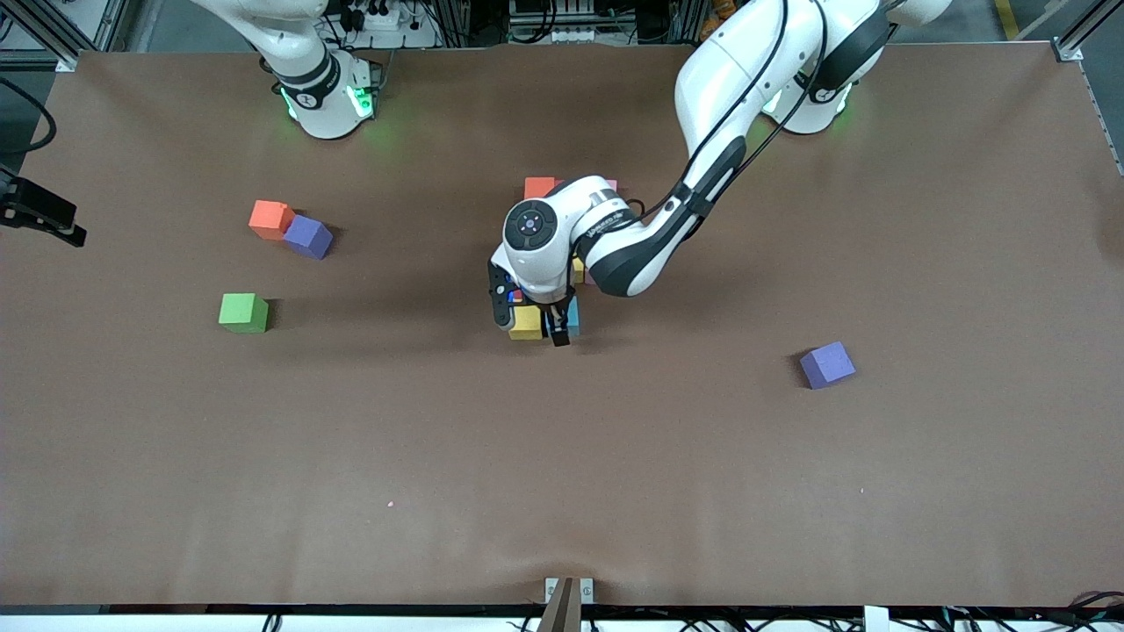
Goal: Arrange 11 blocks into digit 3
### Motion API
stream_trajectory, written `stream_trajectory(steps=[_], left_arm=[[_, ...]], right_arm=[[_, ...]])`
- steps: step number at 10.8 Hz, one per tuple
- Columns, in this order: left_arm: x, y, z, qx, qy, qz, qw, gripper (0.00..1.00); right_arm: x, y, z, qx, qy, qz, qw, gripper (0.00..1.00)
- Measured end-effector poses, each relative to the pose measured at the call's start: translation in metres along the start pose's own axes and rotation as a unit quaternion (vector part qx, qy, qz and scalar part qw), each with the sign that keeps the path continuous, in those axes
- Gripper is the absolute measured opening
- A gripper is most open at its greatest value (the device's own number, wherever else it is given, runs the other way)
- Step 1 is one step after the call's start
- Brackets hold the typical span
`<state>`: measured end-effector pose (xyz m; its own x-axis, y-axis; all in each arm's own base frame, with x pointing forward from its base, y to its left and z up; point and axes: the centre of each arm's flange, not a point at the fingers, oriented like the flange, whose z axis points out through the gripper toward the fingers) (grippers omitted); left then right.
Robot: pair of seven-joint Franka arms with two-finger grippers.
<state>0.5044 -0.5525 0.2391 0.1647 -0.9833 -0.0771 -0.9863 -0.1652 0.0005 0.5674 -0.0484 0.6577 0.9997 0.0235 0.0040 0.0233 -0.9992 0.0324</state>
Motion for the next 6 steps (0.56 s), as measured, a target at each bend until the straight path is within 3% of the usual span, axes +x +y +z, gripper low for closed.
stream_trajectory(steps=[3,6], left_arm=[[-0.033,-0.033,-0.042,-0.013,-0.011,-0.036,0.999,1.00],[-0.088,-0.089,-0.106,0.008,0.005,-0.089,0.996,1.00]], right_arm=[[-0.001,-0.005,0.000,0.000,-0.007,0.003,1.000,1.00],[-0.004,-0.005,-0.003,-0.001,-0.011,0.006,1.000,1.00]])
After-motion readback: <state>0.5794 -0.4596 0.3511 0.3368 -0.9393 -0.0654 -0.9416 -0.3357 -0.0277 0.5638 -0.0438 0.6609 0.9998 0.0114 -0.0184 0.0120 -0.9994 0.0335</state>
